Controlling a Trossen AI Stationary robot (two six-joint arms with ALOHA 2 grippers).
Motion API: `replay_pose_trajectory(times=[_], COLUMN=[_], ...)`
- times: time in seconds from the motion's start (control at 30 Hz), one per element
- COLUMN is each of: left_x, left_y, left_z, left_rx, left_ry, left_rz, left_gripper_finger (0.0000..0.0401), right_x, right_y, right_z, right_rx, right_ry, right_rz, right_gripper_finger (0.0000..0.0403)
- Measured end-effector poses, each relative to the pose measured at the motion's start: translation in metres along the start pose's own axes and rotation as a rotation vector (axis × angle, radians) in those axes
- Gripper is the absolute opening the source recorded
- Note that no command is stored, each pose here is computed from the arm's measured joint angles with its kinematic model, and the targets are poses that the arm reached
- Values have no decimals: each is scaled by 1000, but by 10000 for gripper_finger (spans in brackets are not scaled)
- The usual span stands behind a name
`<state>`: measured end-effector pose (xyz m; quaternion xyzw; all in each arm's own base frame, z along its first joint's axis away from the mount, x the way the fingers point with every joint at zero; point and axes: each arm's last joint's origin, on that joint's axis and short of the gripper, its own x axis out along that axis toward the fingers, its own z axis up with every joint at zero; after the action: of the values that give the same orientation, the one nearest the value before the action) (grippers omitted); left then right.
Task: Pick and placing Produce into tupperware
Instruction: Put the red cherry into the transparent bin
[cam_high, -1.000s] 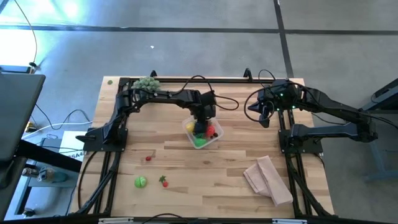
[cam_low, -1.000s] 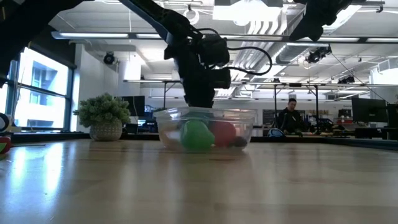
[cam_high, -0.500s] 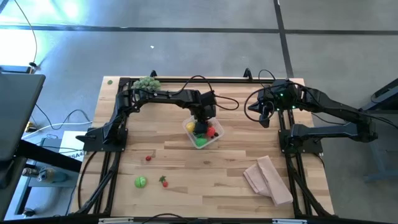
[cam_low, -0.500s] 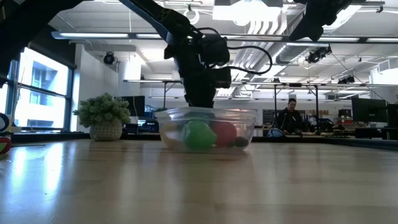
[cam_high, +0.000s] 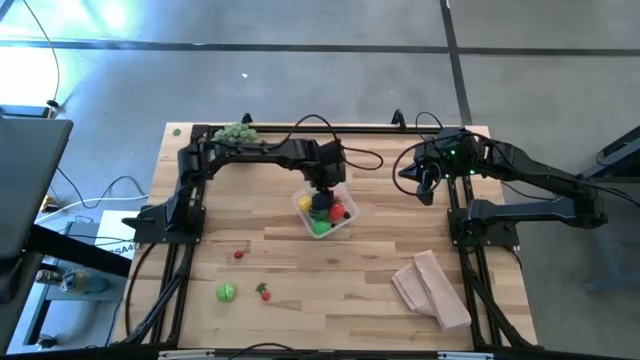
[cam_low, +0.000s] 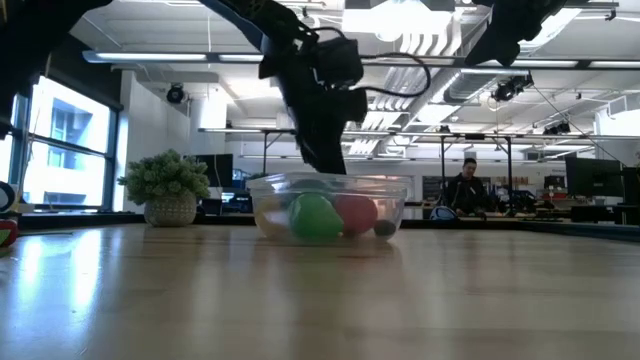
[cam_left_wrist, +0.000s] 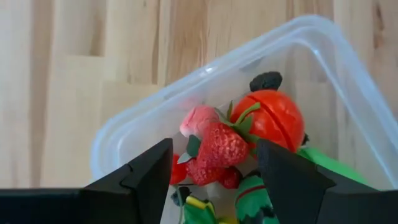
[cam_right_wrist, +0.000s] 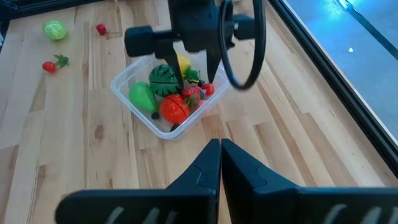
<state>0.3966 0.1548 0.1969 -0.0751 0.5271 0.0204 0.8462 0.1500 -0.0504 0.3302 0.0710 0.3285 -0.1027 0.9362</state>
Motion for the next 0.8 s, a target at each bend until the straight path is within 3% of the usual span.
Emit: replay_pose_trajectory(times=[0.43,0.67,0.8], left_x=[-63,-106,-123], left_y=[-18,-57,-86], left_z=[-2,-9,-16], left_rx=[-21,-20,-4], left_ry=[-25,-16,21], left_rz=[17,22,82], left_gripper_finger=[221,221,221], right_x=[0,0,0], right_y=[0,0,0], right_z=[0,0,0], right_rx=[0,0,0], right_ry=[0,0,0], right_rz=[0,0,0], right_gripper_finger=[4,4,4])
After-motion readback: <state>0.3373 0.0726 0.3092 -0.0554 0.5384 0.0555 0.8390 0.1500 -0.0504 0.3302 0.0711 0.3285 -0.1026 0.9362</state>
